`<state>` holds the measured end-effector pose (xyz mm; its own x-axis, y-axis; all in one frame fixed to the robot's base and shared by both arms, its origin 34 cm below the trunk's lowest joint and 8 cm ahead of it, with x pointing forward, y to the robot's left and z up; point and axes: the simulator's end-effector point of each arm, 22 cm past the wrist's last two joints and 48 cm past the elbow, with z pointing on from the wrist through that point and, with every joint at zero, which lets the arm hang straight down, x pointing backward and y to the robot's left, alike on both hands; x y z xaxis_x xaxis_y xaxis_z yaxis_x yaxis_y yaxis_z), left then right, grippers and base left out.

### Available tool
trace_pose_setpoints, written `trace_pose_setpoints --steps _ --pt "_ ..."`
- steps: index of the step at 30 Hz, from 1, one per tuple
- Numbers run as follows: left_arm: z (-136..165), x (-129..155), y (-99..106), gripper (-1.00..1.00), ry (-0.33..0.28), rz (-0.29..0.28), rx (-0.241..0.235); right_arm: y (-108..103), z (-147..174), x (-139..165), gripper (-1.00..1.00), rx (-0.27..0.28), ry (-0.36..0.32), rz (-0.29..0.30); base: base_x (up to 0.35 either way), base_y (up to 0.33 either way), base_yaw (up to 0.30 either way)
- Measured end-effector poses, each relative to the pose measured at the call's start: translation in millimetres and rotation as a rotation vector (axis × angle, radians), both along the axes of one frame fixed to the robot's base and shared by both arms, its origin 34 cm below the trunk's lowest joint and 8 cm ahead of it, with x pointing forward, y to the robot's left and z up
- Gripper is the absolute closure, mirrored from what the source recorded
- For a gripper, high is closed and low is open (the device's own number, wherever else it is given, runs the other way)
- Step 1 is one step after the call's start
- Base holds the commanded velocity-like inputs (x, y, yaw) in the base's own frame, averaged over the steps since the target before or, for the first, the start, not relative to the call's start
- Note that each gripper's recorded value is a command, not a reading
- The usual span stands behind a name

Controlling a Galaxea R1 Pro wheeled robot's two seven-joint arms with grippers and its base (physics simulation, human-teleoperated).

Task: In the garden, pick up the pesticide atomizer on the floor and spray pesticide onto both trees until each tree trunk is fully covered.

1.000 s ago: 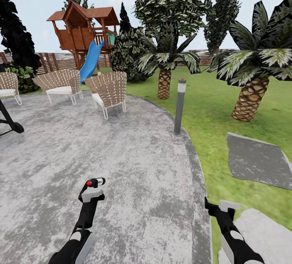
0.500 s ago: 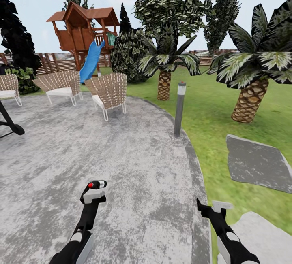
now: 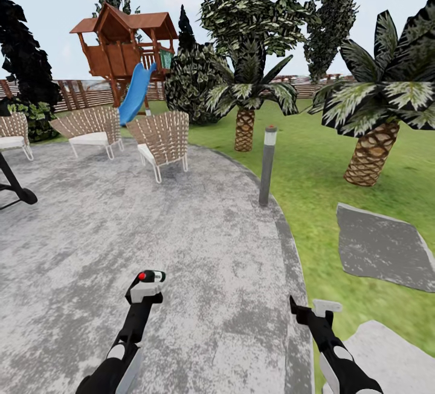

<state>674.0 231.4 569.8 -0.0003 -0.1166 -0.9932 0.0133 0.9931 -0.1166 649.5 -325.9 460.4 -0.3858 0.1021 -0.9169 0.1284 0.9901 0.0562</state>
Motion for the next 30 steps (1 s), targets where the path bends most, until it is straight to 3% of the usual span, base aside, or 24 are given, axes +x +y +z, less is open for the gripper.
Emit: trace_pose_setpoints --steps 3,12,21,27,30 --pt "6.9 1.6 -3.5 1.0 -0.001 -0.017 0.022 -0.2 6.4 1.3 -1.0 0.0 0.0 0.0 0.0 0.0 0.0" --pt "64.2 29.4 -3.5 1.0 -0.142 0.011 0.005 9.6 32.5 30.4 -1.0 -0.008 -0.051 0.031 0.0 0.0 0.0" --pt "88.0 35.4 -2.1 1.0 -0.195 0.014 0.005 9.6 32.5 30.4 -1.0 -0.008 -0.051 0.031 0.0 0.0 0.0" --pt "86.8 35.2 -1.9 1.0 -0.192 0.014 0.004 9.5 32.4 30.4 -1.0 -0.009 -0.051 0.031 0.0 0.0 0.0" --pt "69.5 27.0 -13.4 1.0 -0.153 0.004 -0.01 9.2 19.5 17.3 -1.0 0.0 -0.031 0.017 0.0 0.0 0.0"
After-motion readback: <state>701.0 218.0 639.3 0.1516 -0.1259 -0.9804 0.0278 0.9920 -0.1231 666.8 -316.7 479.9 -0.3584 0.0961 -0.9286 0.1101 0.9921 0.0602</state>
